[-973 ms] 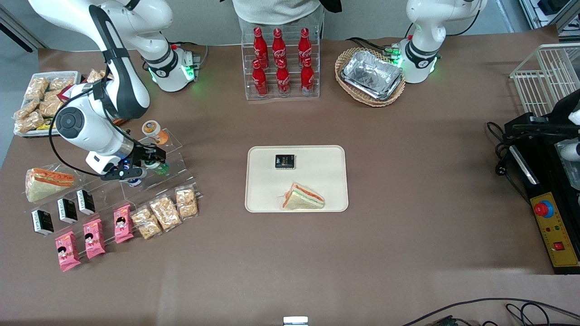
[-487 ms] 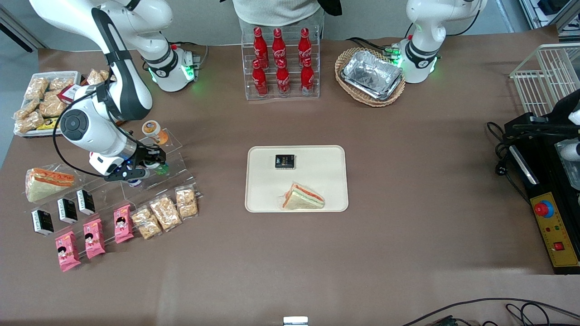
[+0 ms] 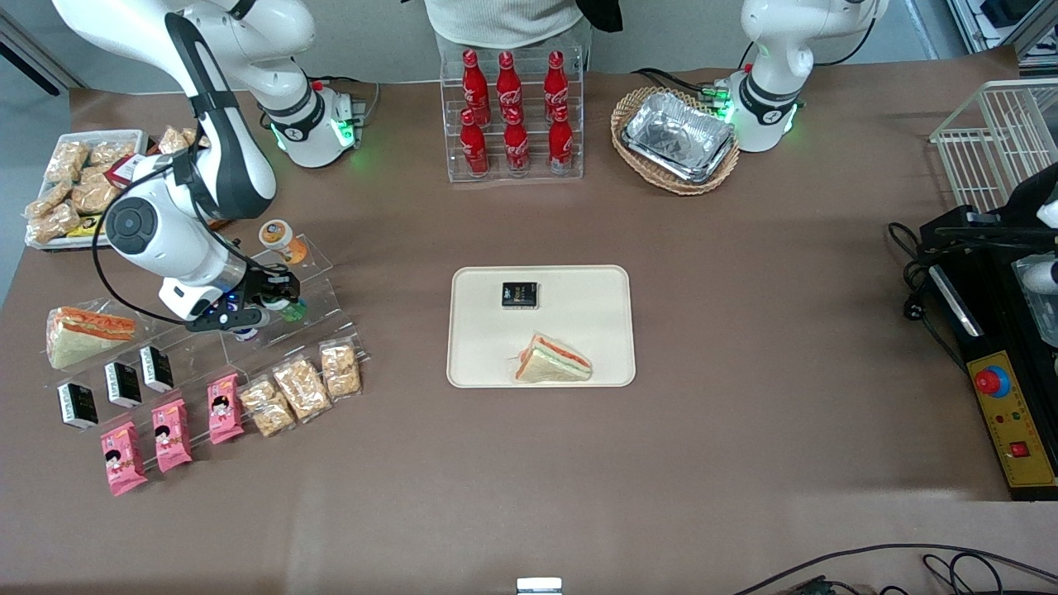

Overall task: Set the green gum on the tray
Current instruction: 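Close the right gripper on the green gum bottle and lift it, then carry the green gum bottle over to the cream tray, then lower the bottle onto the tray beside the black tissue pack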

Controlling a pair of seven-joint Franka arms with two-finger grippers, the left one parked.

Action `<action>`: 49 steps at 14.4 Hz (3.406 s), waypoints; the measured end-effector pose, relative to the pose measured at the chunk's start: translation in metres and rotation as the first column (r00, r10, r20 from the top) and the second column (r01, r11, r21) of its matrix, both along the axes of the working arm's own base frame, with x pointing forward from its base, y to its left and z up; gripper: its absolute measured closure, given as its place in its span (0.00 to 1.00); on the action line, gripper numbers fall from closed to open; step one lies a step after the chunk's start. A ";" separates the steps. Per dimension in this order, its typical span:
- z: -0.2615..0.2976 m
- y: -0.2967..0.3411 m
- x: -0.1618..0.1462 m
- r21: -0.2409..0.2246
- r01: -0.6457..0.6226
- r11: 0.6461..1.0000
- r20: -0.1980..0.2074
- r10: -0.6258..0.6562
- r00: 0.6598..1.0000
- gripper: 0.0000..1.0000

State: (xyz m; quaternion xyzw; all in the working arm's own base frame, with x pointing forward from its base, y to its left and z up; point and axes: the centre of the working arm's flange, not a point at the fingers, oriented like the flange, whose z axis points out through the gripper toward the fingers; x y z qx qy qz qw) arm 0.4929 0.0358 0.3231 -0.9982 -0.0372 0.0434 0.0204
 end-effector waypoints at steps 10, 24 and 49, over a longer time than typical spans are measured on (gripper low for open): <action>0.180 -0.008 0.023 0.013 -0.003 1.000 -0.007 0.004 1.000 0.41; 0.250 0.172 0.028 -0.069 0.097 0.993 -0.006 -0.098 0.995 0.41; -0.066 0.345 -0.037 -0.091 0.169 0.981 0.021 -0.168 0.986 0.41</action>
